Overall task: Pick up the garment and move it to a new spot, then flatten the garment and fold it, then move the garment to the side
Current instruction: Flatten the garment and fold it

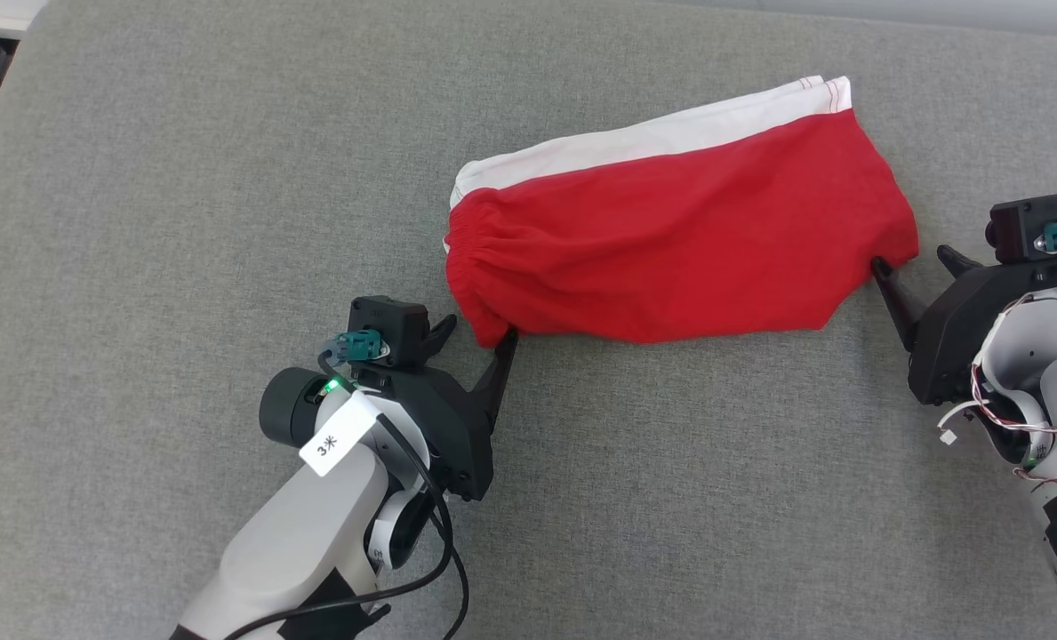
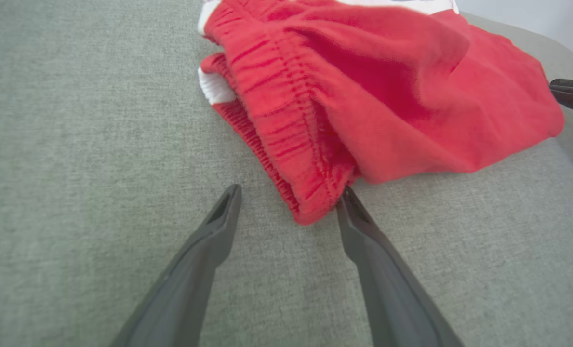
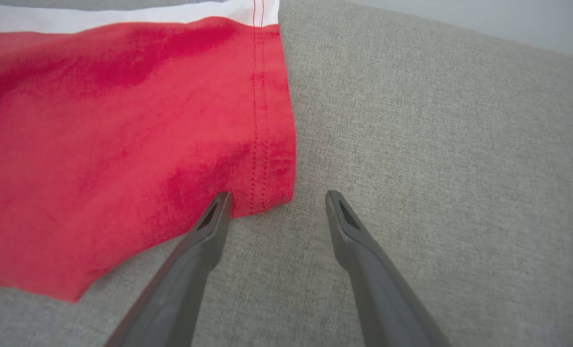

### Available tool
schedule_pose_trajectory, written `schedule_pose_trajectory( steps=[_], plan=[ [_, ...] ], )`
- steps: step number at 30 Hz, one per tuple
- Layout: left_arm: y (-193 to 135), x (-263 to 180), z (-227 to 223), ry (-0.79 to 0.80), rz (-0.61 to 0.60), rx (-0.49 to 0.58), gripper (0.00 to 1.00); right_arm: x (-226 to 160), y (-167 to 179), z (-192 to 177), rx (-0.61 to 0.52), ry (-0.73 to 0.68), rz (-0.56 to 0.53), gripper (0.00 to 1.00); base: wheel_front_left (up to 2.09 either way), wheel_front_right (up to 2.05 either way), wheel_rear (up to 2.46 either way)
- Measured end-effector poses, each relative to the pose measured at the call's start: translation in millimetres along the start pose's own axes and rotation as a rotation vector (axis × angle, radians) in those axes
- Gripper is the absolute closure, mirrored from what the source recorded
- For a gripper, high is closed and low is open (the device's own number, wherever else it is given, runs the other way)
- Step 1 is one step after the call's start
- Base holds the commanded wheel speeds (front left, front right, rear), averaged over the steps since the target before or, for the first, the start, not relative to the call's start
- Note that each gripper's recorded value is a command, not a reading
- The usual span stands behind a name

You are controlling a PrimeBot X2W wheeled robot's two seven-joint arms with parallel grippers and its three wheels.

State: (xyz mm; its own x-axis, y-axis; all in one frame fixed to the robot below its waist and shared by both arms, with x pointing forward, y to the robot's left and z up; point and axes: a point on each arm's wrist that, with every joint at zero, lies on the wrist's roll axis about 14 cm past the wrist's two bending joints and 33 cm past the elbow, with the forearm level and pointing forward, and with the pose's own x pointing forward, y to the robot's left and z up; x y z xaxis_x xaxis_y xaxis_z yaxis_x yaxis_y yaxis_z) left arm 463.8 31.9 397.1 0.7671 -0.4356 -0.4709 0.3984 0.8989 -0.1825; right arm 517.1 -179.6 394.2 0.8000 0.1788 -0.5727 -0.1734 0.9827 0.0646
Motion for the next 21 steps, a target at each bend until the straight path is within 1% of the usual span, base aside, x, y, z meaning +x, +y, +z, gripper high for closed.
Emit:
schedule_pose_trajectory(
  steps=[8, 13, 21],
  plan=[
    [2.0, 1.5, 2.1, -0.003, 0.007, -0.006, 0.0, 8.8, 2.9, 0.9, 0.072, 0.002, 0.005, 0.0, 0.0, 0.0, 0.0],
    [5.9, 1.7, 0.2, -0.003, 0.014, -0.014, 0.0, 19.4, 6.6, 7.0, 0.153, -0.005, 0.019, 0.0, 0.0, 0.0, 0.0],
    [13.3, 2.4, 0.2, -0.008, 0.03, -0.014, 0.0, 32.0, 18.7, 9.5, 0.164, 0.026, 0.046, 0.0, 0.0, 0.0, 0.0]
  ],
)
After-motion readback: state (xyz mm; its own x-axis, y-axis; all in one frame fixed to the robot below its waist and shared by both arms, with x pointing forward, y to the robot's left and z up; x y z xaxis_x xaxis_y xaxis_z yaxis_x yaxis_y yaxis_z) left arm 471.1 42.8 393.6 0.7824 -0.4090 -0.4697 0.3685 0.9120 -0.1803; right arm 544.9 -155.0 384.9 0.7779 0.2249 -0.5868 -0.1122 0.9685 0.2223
